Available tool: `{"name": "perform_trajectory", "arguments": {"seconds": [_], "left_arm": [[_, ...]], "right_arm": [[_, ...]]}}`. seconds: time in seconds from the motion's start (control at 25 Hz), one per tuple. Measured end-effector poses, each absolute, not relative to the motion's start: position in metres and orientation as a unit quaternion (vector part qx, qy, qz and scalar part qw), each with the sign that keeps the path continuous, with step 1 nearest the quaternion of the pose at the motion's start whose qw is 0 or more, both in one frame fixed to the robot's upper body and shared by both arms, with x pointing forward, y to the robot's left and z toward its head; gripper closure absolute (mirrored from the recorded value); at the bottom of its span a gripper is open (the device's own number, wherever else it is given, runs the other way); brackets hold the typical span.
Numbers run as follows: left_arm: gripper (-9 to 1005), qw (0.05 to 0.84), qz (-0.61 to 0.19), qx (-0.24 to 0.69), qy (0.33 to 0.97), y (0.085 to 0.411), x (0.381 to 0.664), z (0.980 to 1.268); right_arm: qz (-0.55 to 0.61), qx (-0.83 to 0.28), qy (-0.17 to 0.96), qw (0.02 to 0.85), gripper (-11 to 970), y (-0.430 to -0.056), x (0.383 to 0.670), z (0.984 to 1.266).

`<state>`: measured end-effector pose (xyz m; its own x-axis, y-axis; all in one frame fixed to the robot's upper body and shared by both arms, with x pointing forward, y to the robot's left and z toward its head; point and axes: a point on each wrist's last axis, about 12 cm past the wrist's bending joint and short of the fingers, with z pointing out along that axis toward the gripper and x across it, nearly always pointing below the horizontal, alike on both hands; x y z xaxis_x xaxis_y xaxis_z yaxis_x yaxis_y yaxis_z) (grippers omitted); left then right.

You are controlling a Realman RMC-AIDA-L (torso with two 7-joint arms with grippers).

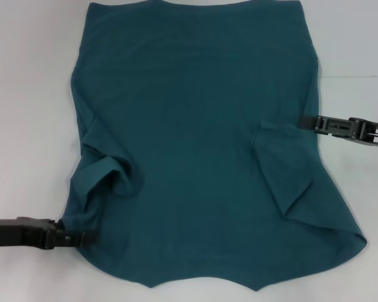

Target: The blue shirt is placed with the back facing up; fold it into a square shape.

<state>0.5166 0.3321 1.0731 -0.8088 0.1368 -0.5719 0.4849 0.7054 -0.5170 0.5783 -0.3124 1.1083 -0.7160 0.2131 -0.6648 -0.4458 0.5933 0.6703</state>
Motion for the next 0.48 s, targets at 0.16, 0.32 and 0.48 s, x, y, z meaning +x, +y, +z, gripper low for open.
{"name": "perform_trajectory", "arguments": {"seconds": [0.16, 0.32, 0.48], "left_arm": [[64, 0.259, -0.332, 0.159, 0.893, 0.3346, 0.5192, 1.0717], [166, 0.261, -0.319, 0.137, 0.901, 0.3383, 0.5221, 1.0692], [310, 0.259, -0.316, 0.136, 0.903, 0.3381, 0.5226, 1.0685]], "right_arm": [[0.444, -0.073, 0.812, 0.371, 59, -0.3124, 0.5784, 1.1083], [0.445, -0.074, 0.812, 0.371, 60, -0.3125, 0.5778, 1.1082], [0.445, -0.074, 0.812, 0.370, 60, -0.3128, 0.5773, 1.1078]]}}
